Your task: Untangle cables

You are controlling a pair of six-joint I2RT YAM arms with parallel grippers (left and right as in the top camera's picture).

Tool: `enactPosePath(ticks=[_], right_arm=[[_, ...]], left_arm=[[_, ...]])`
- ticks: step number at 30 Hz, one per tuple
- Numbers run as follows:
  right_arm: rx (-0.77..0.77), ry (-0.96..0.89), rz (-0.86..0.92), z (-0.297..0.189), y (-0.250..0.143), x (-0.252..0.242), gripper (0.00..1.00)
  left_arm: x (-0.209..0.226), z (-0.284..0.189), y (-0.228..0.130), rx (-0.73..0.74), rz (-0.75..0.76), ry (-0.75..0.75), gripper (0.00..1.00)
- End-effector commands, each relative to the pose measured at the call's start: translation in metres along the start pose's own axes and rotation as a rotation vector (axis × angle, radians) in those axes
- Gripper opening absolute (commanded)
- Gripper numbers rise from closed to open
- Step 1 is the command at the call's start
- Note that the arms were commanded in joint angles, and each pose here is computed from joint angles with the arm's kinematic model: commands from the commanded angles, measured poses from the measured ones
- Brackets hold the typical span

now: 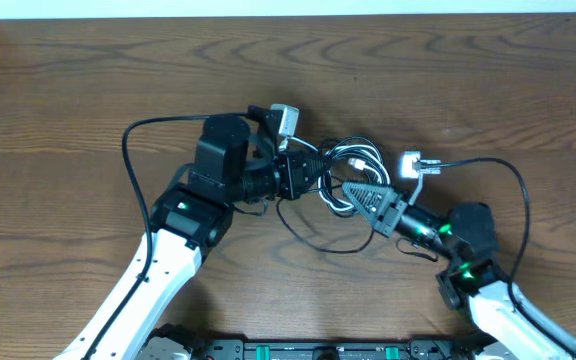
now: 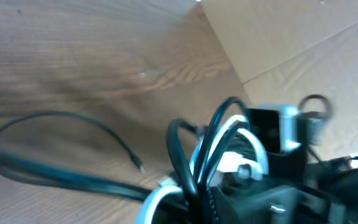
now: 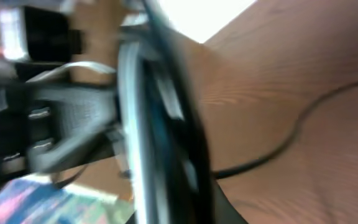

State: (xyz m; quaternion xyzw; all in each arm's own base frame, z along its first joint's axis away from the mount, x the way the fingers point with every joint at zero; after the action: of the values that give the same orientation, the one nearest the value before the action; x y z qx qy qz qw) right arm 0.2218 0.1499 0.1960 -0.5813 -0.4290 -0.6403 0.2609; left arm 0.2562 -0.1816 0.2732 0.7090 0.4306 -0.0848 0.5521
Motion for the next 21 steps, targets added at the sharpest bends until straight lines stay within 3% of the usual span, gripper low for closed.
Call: enactPosePath(ticks=[1, 5, 8, 14, 15, 16, 18, 21], right_arm=[[-0.053, -0.108, -0.038, 0.007, 0.005, -0.022, 0.01], [-0.108, -0.249, -0.071, 0.005, 0.008, -0.045, 0.01], [-0.105, -0.273, -0.119, 0.004, 0.008, -0.048, 0.01], [-0.086, -0.253, -0.133, 0.005, 0.006, -0.045, 0.01], [-0.072, -0.235, -0.137, 0.005, 0.005, -0.043, 0.01], [-0.055, -0.213, -0.142, 0.006, 0.004, -0.04, 0.01], [-0.02, -0.178, -0.144, 0.008, 0.002, -0.034, 0.01], [0.015, -0.151, -0.035, 0.01, 0.0, -0.03, 0.01]], left_arm=[[-0.019, -0.009, 0.014, -0.043, 0.094, -0.167, 0.08], [-0.019, -0.026, 0.04, -0.161, 0.156, -0.23, 0.08], [-0.008, -0.039, 0.054, -0.233, 0.143, -0.199, 0.08], [0.015, -0.046, 0.047, -0.204, 0.049, -0.126, 0.09], [0.016, -0.045, 0.044, -0.185, 0.031, -0.122, 0.22], [0.018, -0.043, 0.039, -0.162, 0.006, -0.115, 0.41], [0.022, -0.039, 0.029, -0.118, -0.019, -0.104, 0.59], [0.022, -0.033, 0.017, -0.058, -0.004, -0.1, 0.79]])
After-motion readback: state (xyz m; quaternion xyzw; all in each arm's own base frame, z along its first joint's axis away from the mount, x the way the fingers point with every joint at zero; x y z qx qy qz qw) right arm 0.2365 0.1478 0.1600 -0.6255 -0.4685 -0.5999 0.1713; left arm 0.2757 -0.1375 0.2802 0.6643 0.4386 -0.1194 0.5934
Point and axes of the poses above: each gripper's point midway between its finger pads, its own z axis out along the fingers, its own x axis along the line the jaws close on, y = z × x, the point moved 8 cm from there along -z, back along the fingers, and after that the axes turned 14 degrees about z, right-handed, at the moved point
